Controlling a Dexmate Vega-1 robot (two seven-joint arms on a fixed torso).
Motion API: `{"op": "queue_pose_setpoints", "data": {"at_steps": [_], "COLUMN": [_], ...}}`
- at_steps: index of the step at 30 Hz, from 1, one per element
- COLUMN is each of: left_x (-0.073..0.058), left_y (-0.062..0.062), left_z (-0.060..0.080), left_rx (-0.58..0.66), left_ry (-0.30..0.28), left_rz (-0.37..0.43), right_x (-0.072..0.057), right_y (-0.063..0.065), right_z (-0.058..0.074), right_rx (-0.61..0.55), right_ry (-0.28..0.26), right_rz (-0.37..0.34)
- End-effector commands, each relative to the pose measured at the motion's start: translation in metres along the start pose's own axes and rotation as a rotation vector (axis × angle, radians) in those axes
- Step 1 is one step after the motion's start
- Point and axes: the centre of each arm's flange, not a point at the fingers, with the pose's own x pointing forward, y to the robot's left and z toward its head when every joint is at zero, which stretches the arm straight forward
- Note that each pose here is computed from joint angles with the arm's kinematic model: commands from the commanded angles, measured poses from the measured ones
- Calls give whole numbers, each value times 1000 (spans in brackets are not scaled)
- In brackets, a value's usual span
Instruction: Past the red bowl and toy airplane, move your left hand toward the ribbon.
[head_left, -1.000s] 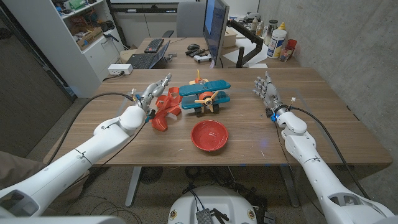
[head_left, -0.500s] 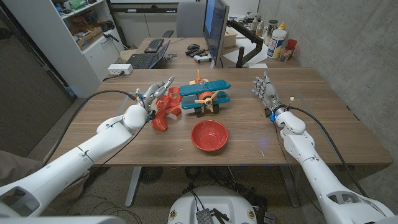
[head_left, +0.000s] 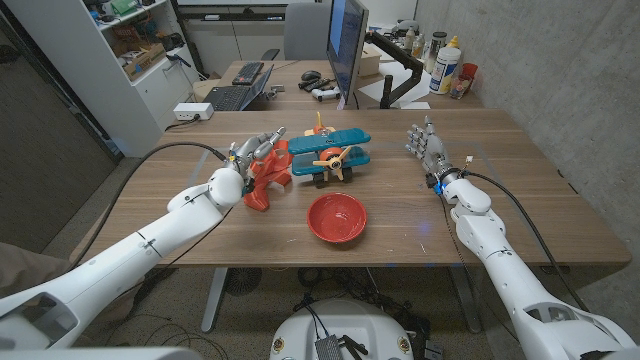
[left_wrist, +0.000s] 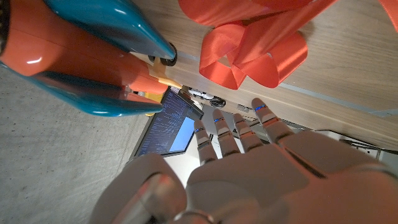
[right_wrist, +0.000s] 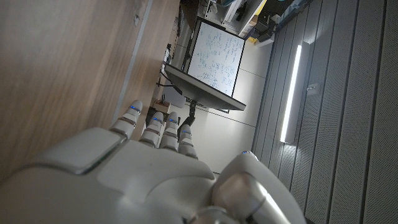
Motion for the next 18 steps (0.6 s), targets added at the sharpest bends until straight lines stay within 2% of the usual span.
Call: {"op": "queue_pose_setpoints", "data": {"at_steps": [1,9,13,18], "left_x": [-8,-13,-14,-13], "left_y": [-3,-3,-5,-3], "left_z": [-5,-9,-12,-13], "left_rx": [58,131,135,165], "left_ry": [30,86,97,122], "left_rz": [50,89,93,95], "right_x": [1,1,1,2], "right_y": [0,2,3,4], "right_z": [-2,1,3,3], "right_rx": [-2,-11,-50,-43], "right_ry": [2,-9,-27,-19], "right_rz": [-2,3,12,14]}}
